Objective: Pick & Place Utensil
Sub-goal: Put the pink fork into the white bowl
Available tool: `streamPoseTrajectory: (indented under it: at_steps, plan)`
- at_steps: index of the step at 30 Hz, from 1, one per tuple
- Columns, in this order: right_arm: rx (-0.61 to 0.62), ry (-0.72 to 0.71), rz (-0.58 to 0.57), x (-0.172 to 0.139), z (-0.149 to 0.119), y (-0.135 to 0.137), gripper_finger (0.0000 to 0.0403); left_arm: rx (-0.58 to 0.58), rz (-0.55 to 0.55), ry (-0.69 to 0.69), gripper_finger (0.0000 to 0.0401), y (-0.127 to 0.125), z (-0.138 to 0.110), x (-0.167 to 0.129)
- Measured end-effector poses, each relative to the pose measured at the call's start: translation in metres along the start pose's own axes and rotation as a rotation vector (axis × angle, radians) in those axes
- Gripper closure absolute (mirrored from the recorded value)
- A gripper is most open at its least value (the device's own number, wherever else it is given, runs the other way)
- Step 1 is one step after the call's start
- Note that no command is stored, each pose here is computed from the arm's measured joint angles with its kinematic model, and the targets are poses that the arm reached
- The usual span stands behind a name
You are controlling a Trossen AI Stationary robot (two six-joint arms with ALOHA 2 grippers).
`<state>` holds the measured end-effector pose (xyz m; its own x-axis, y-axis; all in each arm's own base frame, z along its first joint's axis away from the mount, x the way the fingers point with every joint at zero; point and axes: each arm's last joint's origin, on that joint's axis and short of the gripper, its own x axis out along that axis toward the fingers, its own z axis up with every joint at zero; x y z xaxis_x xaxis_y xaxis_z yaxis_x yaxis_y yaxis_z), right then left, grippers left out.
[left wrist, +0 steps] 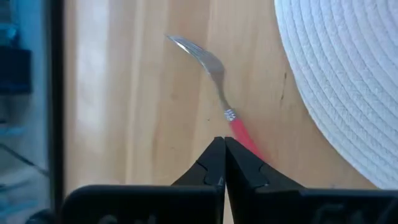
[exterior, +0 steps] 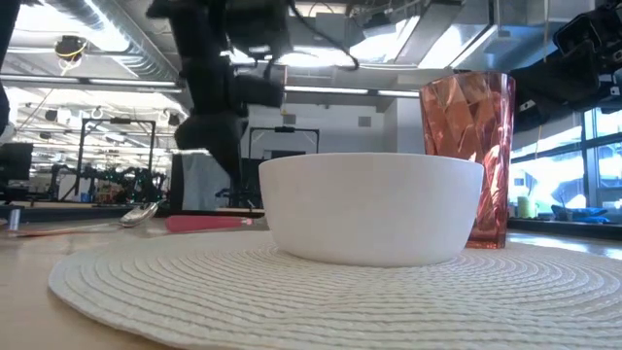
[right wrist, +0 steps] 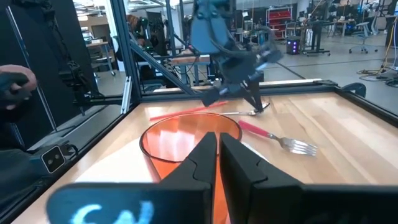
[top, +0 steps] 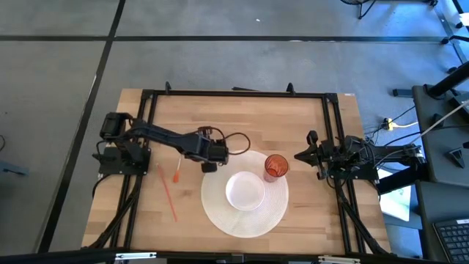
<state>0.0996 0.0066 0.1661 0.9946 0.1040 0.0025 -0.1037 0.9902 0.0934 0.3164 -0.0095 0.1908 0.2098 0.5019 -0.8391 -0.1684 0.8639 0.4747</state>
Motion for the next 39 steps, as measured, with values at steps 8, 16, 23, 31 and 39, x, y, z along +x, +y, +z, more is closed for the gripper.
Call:
streamPoseTrajectory:
  at_steps: [8, 16, 23, 31, 39]
  plan:
    - [0.003, 0.003, 0.000, 0.000, 0.000, 0.000, 0.0382, -0.042, -0.083, 0.006, 0.0399, 0.000, 0.005, -0.009]
    - [0.003, 0.005, -0.001, 0.000, -0.001, 0.000, 0.0382, -0.053, -0.159, 0.032, 0.0350, 0.020, 0.008, 0.004]
    - [0.001, 0.006, 0.000, 0.000, -0.001, 0.000, 0.0382, -0.110, -0.233, 0.039, 0.0271, 0.034, 0.012, 0.021]
    - [0.004, 0.014, -0.001, 0.000, -0.001, 0.000, 0.0382, -0.084, -0.266, 0.125, 0.0214, 0.026, 0.011, 0.050]
    - [0.004, 0.014, -0.001, 0.000, -0.001, 0.000, 0.0382, -0.079, -0.258, 0.194, 0.0208, 0.024, 0.010, 0.078]
